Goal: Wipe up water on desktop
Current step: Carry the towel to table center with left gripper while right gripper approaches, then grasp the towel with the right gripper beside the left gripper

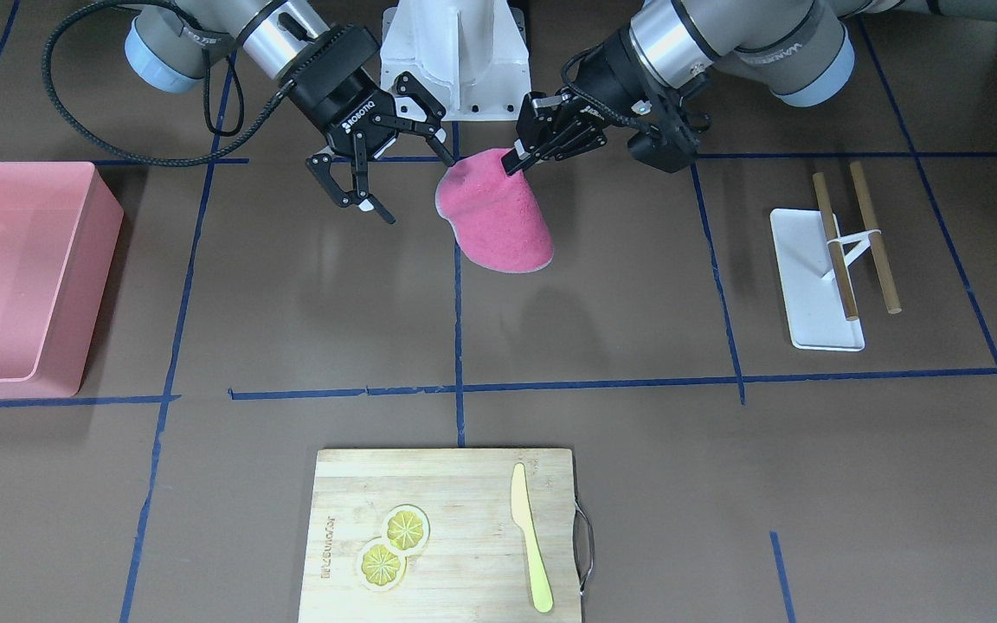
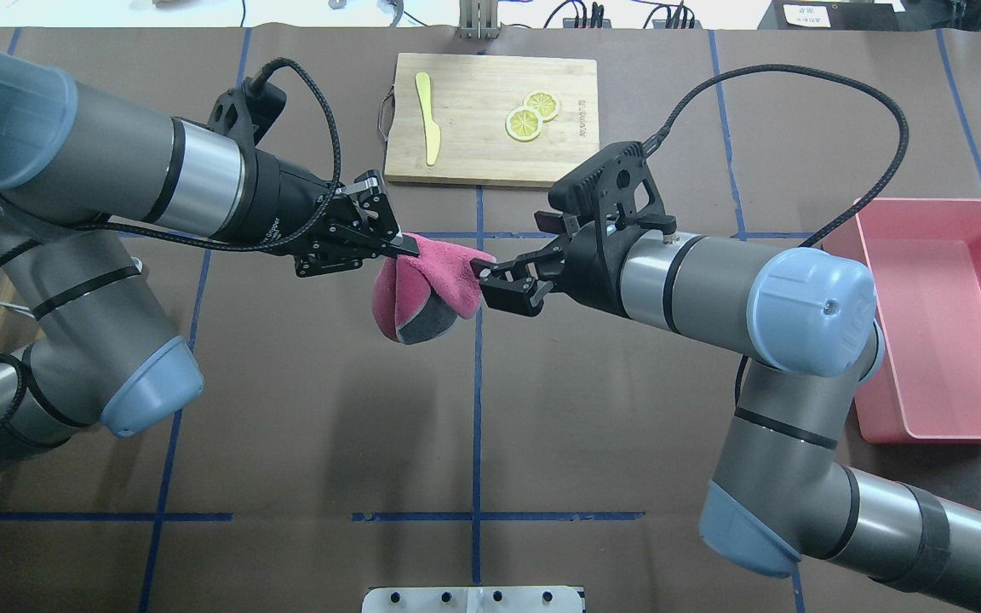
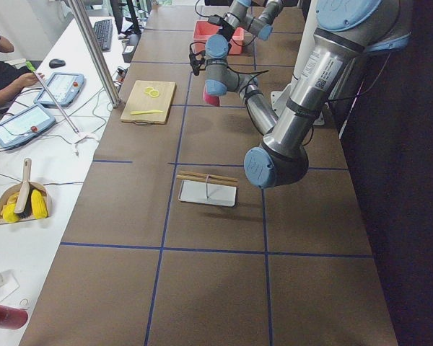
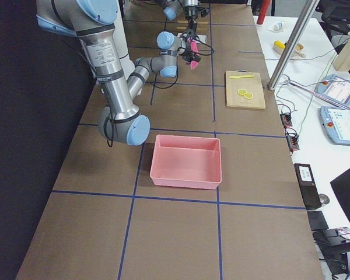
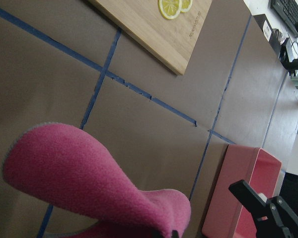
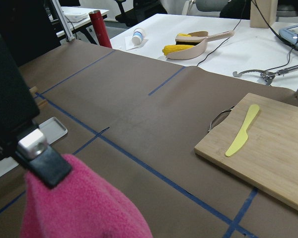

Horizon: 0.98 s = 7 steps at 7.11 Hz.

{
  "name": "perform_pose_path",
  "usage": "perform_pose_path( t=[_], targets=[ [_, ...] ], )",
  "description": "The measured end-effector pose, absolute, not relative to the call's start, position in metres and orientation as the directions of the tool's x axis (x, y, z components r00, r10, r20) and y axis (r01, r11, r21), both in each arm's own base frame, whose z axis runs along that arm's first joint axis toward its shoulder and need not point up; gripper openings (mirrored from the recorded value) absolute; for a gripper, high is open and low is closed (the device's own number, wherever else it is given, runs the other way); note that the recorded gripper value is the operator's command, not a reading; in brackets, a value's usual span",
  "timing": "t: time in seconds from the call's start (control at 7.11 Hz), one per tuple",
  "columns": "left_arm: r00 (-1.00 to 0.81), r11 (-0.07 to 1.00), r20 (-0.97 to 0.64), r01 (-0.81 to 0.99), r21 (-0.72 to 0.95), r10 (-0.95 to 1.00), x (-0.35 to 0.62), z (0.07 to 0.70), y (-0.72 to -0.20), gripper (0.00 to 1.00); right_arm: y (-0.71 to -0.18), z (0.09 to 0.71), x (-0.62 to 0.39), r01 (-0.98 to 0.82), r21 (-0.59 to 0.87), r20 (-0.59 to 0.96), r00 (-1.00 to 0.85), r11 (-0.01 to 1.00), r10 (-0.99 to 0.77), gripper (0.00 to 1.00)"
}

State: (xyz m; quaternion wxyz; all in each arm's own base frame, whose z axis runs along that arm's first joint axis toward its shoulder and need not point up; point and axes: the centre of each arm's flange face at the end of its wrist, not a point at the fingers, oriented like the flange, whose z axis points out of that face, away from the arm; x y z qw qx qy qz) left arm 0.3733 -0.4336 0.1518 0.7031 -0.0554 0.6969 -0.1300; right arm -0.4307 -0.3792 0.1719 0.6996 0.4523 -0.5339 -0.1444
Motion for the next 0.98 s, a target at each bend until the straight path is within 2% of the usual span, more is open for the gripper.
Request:
perform_pose_path(
  t=[0.42,0.98],
  targets=[
    [-0.008,0.968,-0.973,0.097,-0.23,-0.23,0.377,0.144,-0.436,0.0,-0.359,0.176,-0.446,-0.183,0.83,0.556,0.331,0.527,-0.762,0.99],
    [-0.006,0.972,-0.975,0.084,-0.22,-0.22,0.385,0.141,-0.433,0.0,-0.354,0.178,-0.461,-0.157,0.833,0.551,0.32,0.53,-0.771,0.99]
  ],
)
